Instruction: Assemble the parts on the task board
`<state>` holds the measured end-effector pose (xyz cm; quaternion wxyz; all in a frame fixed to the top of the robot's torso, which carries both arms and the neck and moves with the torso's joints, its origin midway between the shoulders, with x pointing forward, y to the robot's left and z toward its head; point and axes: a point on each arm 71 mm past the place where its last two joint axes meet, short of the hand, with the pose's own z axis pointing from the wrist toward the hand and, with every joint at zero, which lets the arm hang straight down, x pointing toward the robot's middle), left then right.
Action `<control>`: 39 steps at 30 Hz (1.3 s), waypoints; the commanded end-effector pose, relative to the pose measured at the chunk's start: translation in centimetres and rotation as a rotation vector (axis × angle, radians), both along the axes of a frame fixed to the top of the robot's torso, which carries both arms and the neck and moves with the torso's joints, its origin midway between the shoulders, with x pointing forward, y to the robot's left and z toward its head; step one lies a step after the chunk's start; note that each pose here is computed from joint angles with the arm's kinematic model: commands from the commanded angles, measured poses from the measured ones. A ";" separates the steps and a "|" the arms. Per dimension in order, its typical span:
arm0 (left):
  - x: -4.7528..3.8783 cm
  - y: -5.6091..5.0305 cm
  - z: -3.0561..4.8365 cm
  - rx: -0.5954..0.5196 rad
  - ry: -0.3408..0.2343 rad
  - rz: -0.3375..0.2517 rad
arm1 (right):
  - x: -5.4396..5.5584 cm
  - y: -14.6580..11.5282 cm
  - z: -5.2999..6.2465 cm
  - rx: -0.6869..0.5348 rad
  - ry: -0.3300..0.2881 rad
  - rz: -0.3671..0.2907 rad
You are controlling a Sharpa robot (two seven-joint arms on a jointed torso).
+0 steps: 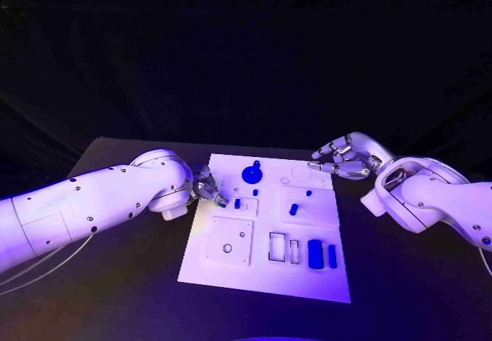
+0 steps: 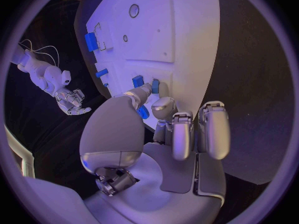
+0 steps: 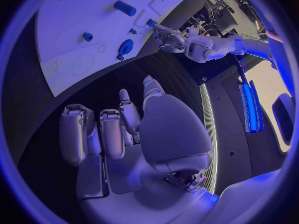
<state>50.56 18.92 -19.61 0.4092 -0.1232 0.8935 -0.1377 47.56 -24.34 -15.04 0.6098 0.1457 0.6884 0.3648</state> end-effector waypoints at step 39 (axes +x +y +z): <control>0.09 -0.1 -0.51 0.031 0.020 0.009 | -0.1 0.1 0.0 -0.001 -0.001 0.015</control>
